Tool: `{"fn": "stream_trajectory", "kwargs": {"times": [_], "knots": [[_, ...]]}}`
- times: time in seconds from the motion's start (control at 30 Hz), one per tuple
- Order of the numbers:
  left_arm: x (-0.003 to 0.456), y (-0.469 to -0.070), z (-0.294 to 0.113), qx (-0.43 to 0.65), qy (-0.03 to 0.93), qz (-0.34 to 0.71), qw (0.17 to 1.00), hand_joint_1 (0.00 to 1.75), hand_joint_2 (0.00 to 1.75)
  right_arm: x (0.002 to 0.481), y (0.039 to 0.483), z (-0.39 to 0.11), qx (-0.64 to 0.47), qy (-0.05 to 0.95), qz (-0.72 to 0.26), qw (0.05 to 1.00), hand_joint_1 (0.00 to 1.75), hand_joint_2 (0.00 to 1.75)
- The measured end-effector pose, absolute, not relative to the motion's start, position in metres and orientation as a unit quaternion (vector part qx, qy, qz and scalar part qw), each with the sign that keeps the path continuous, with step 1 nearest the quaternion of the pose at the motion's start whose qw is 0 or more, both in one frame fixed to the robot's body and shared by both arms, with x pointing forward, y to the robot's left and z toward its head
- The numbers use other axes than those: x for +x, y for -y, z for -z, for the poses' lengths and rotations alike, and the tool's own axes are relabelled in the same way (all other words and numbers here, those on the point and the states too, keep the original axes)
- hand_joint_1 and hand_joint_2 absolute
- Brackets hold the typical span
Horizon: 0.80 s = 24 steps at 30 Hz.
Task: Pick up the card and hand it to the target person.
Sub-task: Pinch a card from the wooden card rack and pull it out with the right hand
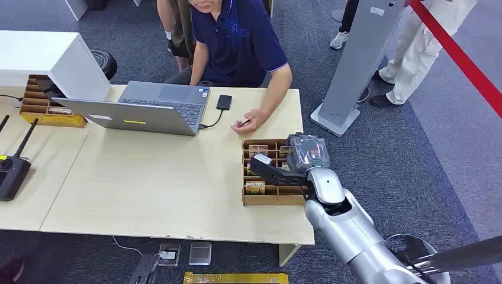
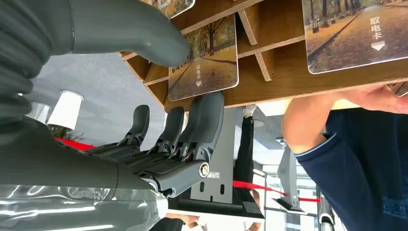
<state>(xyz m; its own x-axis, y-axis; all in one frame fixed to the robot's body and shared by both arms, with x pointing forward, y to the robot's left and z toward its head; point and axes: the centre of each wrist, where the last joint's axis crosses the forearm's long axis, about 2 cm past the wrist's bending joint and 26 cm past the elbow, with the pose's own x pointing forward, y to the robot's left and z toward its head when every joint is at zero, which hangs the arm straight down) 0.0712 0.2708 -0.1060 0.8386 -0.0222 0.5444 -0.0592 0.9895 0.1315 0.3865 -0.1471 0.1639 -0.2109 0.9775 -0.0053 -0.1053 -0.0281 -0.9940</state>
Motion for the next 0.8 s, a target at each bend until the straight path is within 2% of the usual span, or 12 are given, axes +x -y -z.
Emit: {"fn": "stream_trajectory", "kwargs": {"times": [0.23,0.8], "knots": [[0.0712,-0.2709,0.106,0.074,0.284,-0.01,0.956,0.0,0.0,0.3863,0.1463,-0.1633,-0.42,0.518,-0.581,0.466,0.85,1.75],[0.0711,-0.271,0.106,0.076,0.283,-0.01,0.956,0.0,0.0,0.3859,0.1435,-0.1618,-0.419,0.515,-0.585,0.466,0.93,1.75]]}}
